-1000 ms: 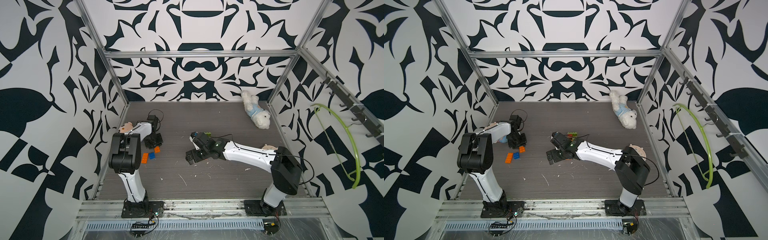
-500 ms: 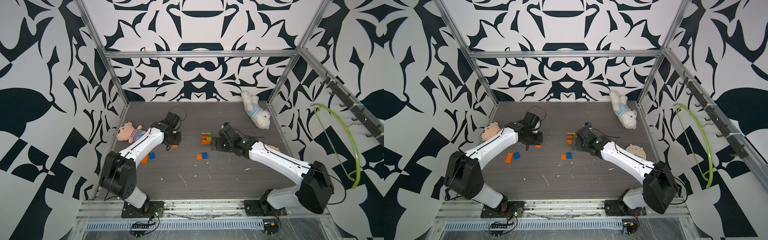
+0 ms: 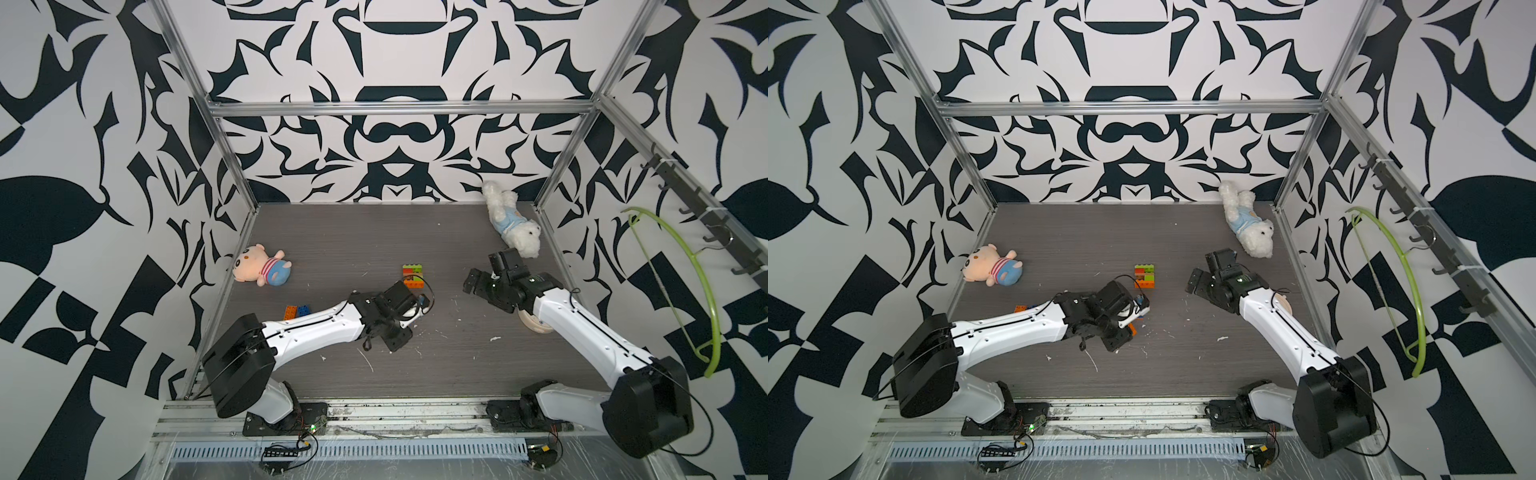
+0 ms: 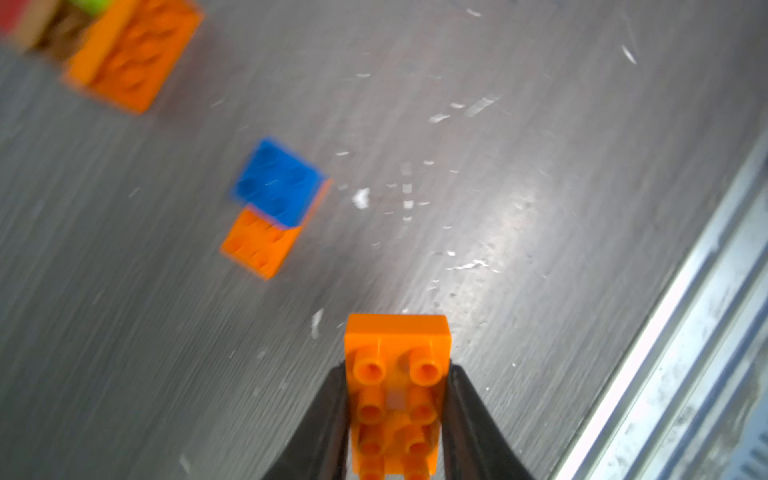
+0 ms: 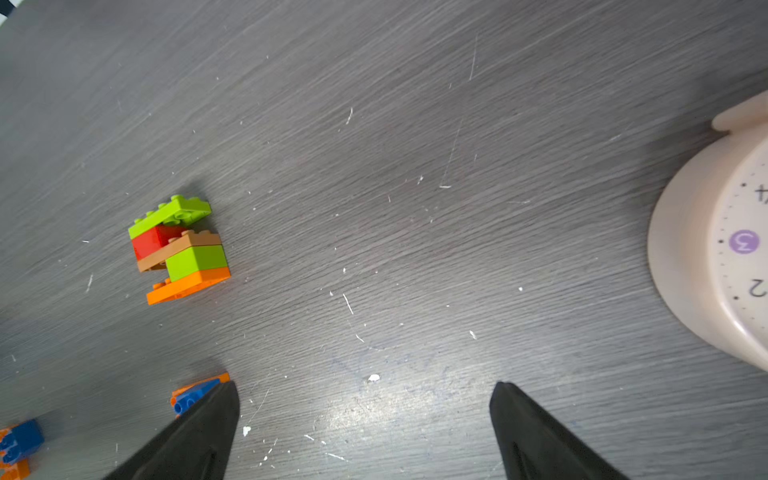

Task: Assemble the number 5 with lego
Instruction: Place the lego brick at the center of the board.

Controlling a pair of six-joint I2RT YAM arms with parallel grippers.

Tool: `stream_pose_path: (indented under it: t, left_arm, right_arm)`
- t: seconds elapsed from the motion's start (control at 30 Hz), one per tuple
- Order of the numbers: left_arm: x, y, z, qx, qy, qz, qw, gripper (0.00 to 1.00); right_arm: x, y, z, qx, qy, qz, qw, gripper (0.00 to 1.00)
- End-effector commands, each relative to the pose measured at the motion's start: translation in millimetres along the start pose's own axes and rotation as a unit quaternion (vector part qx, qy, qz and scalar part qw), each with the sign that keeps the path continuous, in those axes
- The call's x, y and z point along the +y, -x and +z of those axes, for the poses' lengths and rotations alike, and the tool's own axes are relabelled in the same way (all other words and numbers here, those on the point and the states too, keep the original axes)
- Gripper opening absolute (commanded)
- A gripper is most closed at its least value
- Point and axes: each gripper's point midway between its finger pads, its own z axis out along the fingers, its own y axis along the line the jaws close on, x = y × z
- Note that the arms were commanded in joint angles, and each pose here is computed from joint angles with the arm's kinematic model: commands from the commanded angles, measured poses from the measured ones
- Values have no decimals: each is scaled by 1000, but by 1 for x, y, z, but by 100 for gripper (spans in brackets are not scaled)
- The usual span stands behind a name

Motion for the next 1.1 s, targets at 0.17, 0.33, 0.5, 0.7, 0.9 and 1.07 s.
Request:
stream_pose_path:
  t: [0.17,0.33,0.5,0.7,0.9,1.07]
  left_arm:
    - [-20,6,30,85,-76,166,980,30]
    - [-26,6,36,92,-99,198,971,30]
    - [-31,-9,42,128,-129,221,958,32]
    - [-25,-22,56,175,-129,232,948,37]
    - [-19,-14,57,169,-111,230,952,50]
    - [-19,-7,52,156,-103,221,957,62]
  right_arm:
    - [-3,-1,-5,5,1,-12,1000,100]
    - [-11,-2,-6,4,-5,-8,1000,100]
    - [-14,-5,-4,9,-8,-6,1000,100]
    - [-14,-6,-3,11,-6,-4,1000,100]
    - [-13,-8,-2,16,-2,-4,1000,100]
    - [-11,-10,0,21,5,-3,1000,100]
